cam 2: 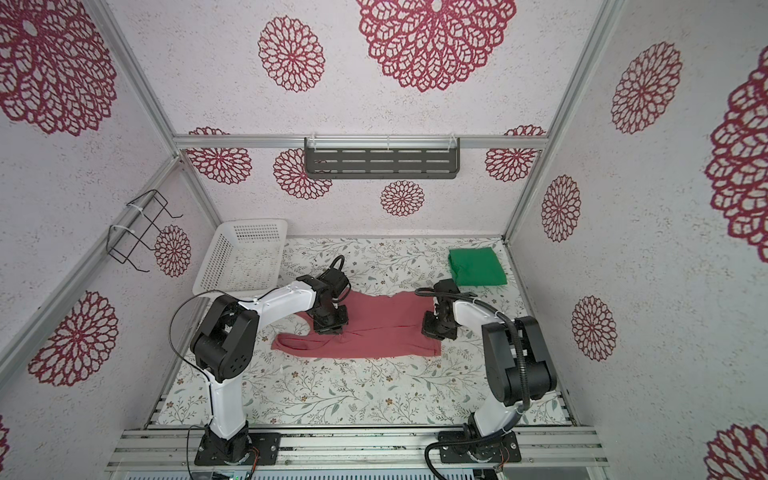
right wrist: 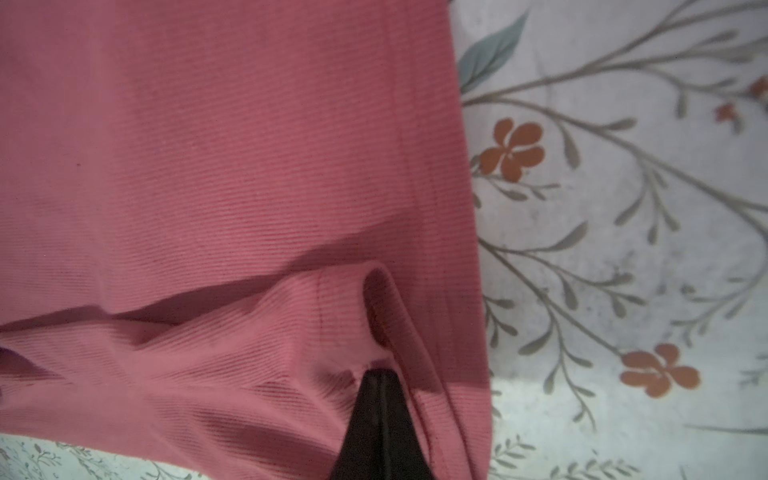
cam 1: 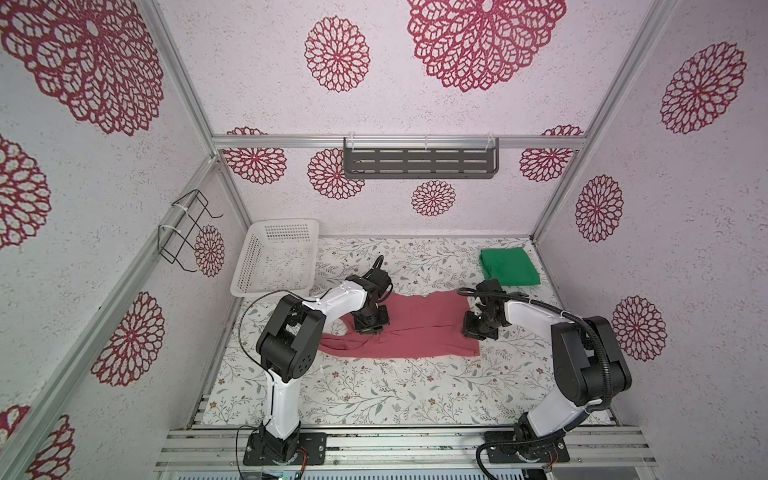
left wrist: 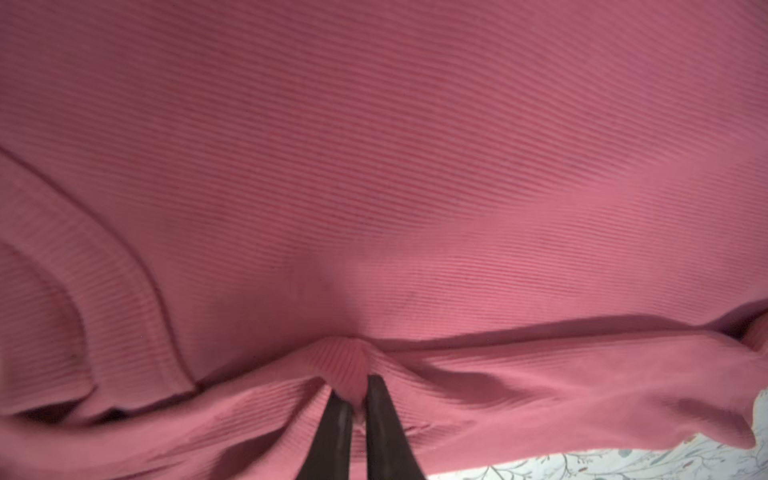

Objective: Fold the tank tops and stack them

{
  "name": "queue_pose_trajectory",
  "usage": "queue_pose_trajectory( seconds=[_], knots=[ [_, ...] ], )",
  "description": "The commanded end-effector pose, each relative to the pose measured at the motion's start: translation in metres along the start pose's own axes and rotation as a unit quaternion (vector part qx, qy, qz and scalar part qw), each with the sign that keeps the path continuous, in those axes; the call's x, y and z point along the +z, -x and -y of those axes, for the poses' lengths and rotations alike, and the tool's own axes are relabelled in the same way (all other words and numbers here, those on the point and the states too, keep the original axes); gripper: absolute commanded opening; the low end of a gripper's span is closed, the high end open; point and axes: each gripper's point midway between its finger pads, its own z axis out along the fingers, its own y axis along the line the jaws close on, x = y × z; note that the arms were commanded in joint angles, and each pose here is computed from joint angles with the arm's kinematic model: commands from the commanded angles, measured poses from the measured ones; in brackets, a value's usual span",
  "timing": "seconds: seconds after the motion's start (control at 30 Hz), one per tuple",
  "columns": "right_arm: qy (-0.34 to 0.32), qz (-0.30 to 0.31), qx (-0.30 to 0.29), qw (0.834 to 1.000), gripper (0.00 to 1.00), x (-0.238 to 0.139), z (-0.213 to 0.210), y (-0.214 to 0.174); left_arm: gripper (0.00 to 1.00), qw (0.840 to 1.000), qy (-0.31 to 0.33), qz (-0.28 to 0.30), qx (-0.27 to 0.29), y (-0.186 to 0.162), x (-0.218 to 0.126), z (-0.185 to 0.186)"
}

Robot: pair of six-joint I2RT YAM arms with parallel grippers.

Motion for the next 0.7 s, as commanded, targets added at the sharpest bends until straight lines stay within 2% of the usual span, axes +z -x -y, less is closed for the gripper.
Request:
queue_pose_trajectory(
  seconds=[0.0,0.43,0.57,0.67],
  knots=[
    [-0.007,0.014,-0.004,1.0,0.0,-0.018,-0.001,0.0,0.08,1.0,-0.011,0.027,0.008,0.005,-0.028,0.006],
    [-0.015,0.037,-0.007,0.999,0.0,-0.048,-0.004,0.022,0.06,0.999,-0.019,0.038,0.0,0.022,-0.036,-0.008],
    [-0.014,0.026,-0.011,1.0,0.0,-0.047,-0.005,0.019,0.13,0.999,-0.02,0.039,0.0,0.023,-0.035,-0.01],
    [-0.013,0.01,-0.015,1.0,0.16,-0.039,-0.001,0.008,0.17,0.999,-0.025,0.04,-0.003,0.021,-0.034,-0.009]
  ],
)
